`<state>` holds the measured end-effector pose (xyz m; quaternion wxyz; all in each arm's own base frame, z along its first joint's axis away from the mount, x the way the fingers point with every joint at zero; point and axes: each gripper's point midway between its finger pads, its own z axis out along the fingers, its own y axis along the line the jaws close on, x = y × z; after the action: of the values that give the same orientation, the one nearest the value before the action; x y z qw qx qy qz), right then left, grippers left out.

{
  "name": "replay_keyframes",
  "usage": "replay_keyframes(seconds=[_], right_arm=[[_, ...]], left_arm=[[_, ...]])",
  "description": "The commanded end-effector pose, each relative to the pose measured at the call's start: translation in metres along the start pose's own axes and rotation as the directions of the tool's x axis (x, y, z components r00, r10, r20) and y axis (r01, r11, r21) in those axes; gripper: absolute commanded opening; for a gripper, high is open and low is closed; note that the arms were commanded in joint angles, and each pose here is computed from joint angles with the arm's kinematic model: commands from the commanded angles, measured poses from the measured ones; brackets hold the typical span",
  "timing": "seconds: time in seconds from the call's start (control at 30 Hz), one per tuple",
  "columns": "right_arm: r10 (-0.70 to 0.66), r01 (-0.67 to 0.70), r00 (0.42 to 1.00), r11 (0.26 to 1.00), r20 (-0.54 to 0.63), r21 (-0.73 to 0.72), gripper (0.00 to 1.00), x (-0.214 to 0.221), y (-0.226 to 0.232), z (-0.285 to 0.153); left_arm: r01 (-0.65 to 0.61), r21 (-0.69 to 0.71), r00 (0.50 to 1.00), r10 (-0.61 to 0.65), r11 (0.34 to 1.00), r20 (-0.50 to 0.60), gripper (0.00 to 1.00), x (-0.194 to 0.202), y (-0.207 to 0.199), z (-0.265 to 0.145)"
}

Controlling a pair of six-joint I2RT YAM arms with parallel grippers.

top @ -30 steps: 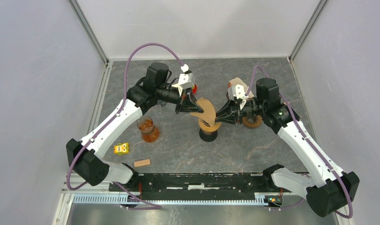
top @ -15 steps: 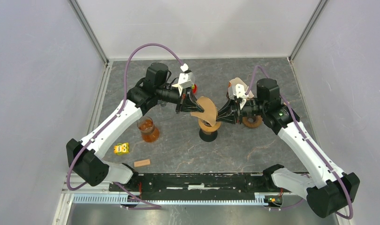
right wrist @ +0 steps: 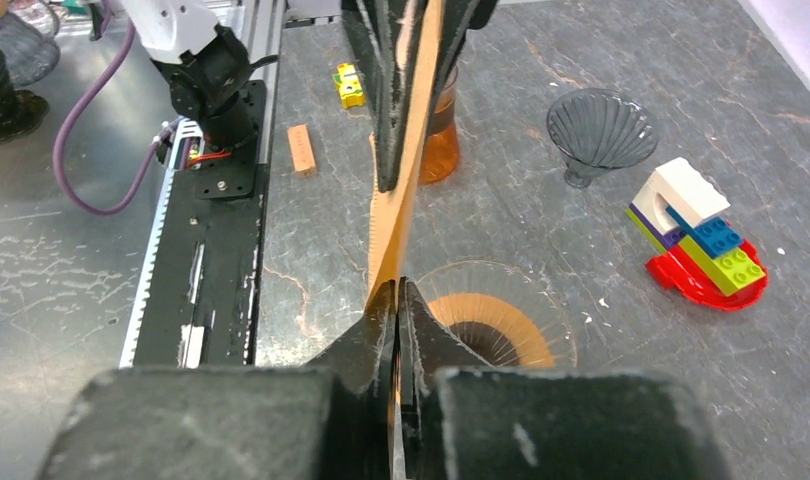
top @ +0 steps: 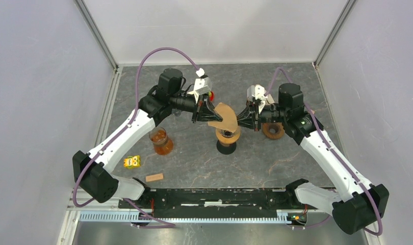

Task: Place the coffee filter in the dripper
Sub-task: Adjust the coffee filter.

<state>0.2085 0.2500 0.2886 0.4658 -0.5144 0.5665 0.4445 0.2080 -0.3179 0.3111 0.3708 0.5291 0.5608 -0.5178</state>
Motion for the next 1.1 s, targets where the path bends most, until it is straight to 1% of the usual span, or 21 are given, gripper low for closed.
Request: replay_keyframes(seconds=[0.0, 0.03, 0.07, 0.13, 0.17, 0.23, 0.3, 0.33, 0.4, 0.47, 0.53, 0.57, 0.63, 0.73, 0.83, 0.87, 0.93, 1.07], right_arm=[[-0.017, 0.015, 1.0, 0.995, 0.013, 0.094, 0.0, -0.015, -0.02, 0.0], [-0.03, 0.029, 1.0, 0.99, 0.003, 0.136, 0.0, -0.02, -0.028, -0.003], [-0.046, 0.048, 0.999, 0.979, -0.01, 0.196, 0.0, -0.026, -0.038, -0.007], [-0.061, 0.065, 0.998, 0.946, -0.024, 0.317, 0.0, -0.039, -0.059, -0.016], [-0.057, 0.062, 0.998, 0.928, -0.025, 0.368, 0.0, -0.046, -0.068, -0.02], [-0.03, 0.039, 0.999, 0.876, -0.027, 0.481, 0.0, -0.053, -0.089, -0.03], [0.0, 0.012, 1.0, 0.819, -0.022, 0.573, 0.0, -0.058, -0.105, -0.04], [0.01, 0.001, 1.0, 0.789, -0.014, 0.614, 0.0, -0.06, -0.112, -0.045], [0.026, -0.025, 1.0, 0.728, 0.009, 0.685, 0.0, -0.064, -0.124, -0.055], [0.056, -0.068, 0.998, 0.676, 0.041, 0.734, 0.0, -0.066, -0.134, -0.061], [0.069, -0.088, 0.996, 0.634, 0.057, 0.768, 0.0, -0.068, -0.144, -0.065], [0.094, -0.123, 0.992, 0.617, 0.082, 0.777, 0.0, -0.068, -0.148, -0.063], [0.107, -0.134, 0.99, 0.588, 0.087, 0.798, 0.0, -0.067, -0.153, -0.061], [0.121, -0.129, 0.99, 0.573, 0.072, 0.809, 0.0, -0.059, -0.155, -0.052], [0.14, -0.121, 0.989, 0.57, 0.05, 0.813, 0.0, -0.046, -0.155, -0.043], [0.147, -0.123, 0.988, 0.572, 0.046, 0.811, 0.0, -0.042, -0.155, -0.04], [0.155, -0.128, 0.987, 0.573, 0.046, 0.809, 0.0, -0.039, -0.155, -0.038], [0.166, -0.131, 0.985, 0.581, 0.041, 0.804, 0.0, -0.034, -0.155, -0.033]], left_arm=[[0.01, -0.06, 0.998, -0.007, 0.998, 0.057, 0.17, -0.017, 0.007, -0.003], [0.02, -0.093, 0.998, -0.014, 0.996, 0.067, 0.25, -0.02, 0.014, -0.003], [0.034, -0.138, 0.997, -0.024, 0.99, 0.074, 0.31, -0.023, 0.023, -0.006], [0.038, -0.249, 0.996, -0.017, 0.968, 0.086, 0.41, -0.034, 0.043, -0.013], [0.065, -0.316, 0.994, -0.035, 0.946, 0.101, 0.46, -0.042, 0.055, -0.019], [0.098, -0.445, 0.991, -0.045, 0.89, 0.129, 0.61, -0.055, 0.077, -0.032], [0.131, -0.538, 0.987, -0.058, 0.833, 0.15, 0.76, -0.065, 0.093, -0.043], [0.147, -0.567, 0.985, -0.065, 0.811, 0.162, 0.78, -0.069, 0.098, -0.047], [0.199, -0.601, 0.975, -0.095, 0.774, 0.201, 0.79, -0.074, 0.105, -0.051], [0.274, -0.614, 0.958, -0.15, 0.74, 0.246, 0.81, -0.075, 0.11, -0.05], [0.338, -0.598, 0.938, -0.206, 0.726, 0.28, 0.81, -0.074, 0.11, -0.04], [0.371, -0.591, 0.926, -0.232, 0.716, 0.299, 0.81, -0.074, 0.11, -0.035], [0.416, -0.567, 0.907, -0.274, 0.711, 0.321, 0.8, -0.077, 0.106, -0.022], [0.472, -0.551, 0.88, -0.329, 0.688, 0.343, 0.77, -0.08, 0.104, -0.008], [0.519, -0.553, 0.854, -0.366, 0.652, 0.37, 0.75, -0.086, 0.11, -0.001], [0.524, -0.556, 0.851, -0.369, 0.645, 0.374, 0.75, -0.088, 0.112, 0.001], [0.54, -0.579, 0.842, -0.387, 0.611, 0.377, 0.74, -0.084, 0.118, 0.004], [0.563, -0.588, 0.826, -0.412, 0.581, 0.385, 0.72, -0.079, 0.124, 0.009]])
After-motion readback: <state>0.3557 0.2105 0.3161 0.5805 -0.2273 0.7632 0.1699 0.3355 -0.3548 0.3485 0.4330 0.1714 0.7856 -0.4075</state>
